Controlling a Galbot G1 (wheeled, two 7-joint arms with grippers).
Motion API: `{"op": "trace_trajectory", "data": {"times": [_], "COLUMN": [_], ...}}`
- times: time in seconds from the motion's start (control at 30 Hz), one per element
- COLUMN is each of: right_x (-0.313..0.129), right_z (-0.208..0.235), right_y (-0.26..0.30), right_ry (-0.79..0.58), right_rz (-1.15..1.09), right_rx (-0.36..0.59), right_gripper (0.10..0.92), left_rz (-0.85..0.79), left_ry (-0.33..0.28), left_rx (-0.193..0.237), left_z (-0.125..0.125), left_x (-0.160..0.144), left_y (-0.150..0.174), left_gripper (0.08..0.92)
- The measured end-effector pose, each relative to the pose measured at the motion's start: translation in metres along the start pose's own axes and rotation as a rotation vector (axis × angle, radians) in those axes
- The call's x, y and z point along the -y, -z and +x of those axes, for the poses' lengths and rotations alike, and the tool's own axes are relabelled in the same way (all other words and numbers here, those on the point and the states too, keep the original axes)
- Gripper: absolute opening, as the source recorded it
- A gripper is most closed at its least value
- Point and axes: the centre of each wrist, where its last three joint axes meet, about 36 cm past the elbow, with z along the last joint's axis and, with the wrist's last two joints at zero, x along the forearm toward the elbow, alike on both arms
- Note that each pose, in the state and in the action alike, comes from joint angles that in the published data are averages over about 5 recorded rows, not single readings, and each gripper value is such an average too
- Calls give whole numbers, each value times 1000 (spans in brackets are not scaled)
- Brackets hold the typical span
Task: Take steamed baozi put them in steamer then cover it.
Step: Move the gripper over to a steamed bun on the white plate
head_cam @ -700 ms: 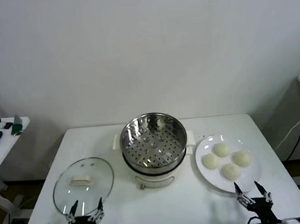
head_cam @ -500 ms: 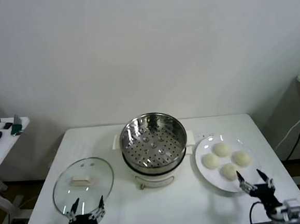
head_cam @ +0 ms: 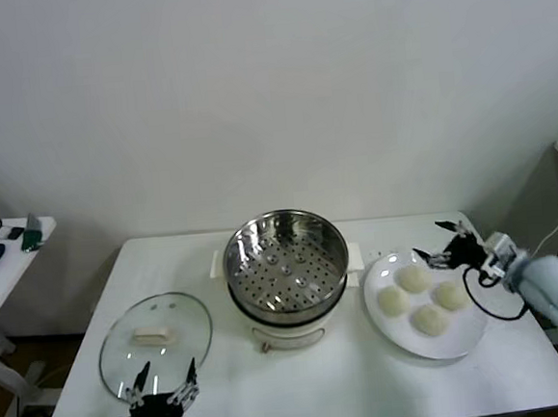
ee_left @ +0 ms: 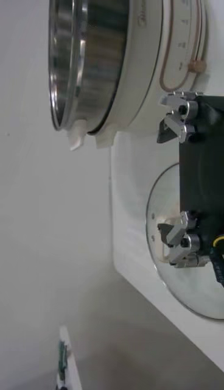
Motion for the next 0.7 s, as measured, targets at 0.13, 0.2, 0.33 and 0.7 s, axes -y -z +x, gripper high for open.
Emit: {"op": "trace_trajectory", "data": {"times": [0.13,0.2,0.33,0.7], "right_x": [37,53,74,88], "right_z": [2,1,-7,-51], "right_y": [12,21,35,43], "right_ry": [148,204,308,461], "right_rz": [100,137,191,247], "right_rx": [-77,-114,-201,-385], "right_gripper": [823,823,823,823], "left_rz": [1,1,1,5], "left_ry": [-4,-6,-7,-2], "left_rx": [0,1,5,1], "left_z": [1,1,1,0], "left_x": [1,2,2,1], "left_y": [0,-1,-1,-4], "left_gripper": [823,823,823,823]}}
